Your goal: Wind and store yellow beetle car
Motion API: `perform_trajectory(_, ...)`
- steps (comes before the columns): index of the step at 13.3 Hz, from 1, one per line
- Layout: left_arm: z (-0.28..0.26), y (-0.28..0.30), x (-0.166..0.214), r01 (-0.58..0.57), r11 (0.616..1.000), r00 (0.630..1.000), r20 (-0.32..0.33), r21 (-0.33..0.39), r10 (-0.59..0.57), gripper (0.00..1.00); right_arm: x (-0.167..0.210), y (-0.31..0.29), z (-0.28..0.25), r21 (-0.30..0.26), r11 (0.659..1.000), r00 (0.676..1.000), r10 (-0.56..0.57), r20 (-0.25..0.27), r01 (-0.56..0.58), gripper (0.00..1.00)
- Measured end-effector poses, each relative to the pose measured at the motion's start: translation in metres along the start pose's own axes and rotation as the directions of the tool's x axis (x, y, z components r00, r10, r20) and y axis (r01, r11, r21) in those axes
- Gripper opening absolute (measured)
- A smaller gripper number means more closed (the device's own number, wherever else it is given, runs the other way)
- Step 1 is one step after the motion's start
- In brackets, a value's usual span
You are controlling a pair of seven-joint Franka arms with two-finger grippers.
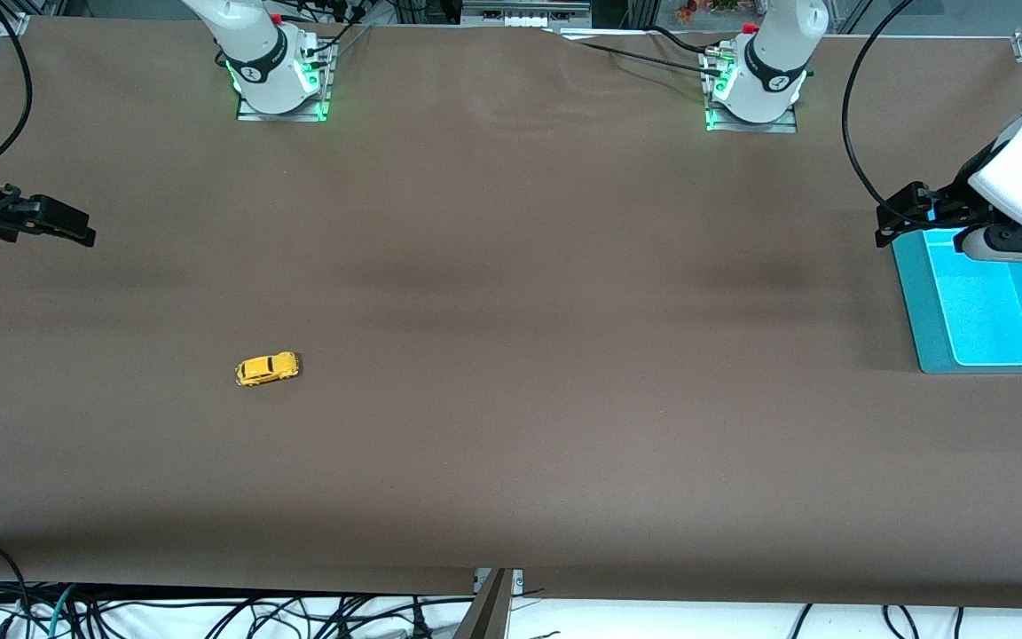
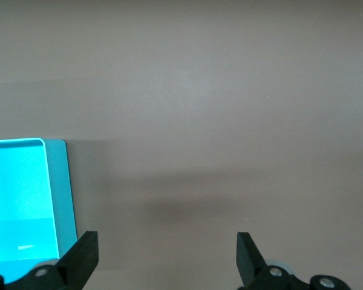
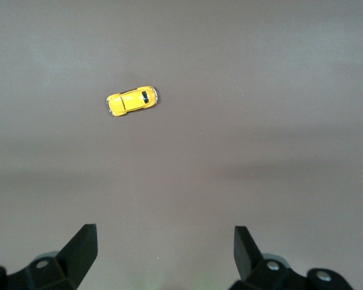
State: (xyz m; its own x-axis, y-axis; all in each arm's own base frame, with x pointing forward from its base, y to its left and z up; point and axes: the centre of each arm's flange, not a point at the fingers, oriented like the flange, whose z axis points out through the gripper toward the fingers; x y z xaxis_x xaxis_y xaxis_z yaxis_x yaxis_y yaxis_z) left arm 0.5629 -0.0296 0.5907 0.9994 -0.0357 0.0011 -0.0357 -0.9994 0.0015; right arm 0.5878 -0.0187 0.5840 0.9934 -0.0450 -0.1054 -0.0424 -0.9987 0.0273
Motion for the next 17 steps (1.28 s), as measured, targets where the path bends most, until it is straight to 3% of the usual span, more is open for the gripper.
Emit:
perform_trajectory(11, 0.0, 0.0, 0.0, 0.0, 1.0, 1.0, 0.0, 0.0, 0.0, 1.0, 0.002, -0.009, 0.003, 0.017, 1.0, 1.0, -0.02, 0.004, 0.02, 1.0)
perform_trajectory(17, 0.0, 0.0, 0.0, 0.0, 1.0, 1.0, 0.0, 0.0, 0.0, 1.0, 0.015, -0.076, 0.04, 0.014, 0.991, 0.989, -0.131, 0.071, 0.13, 1.0)
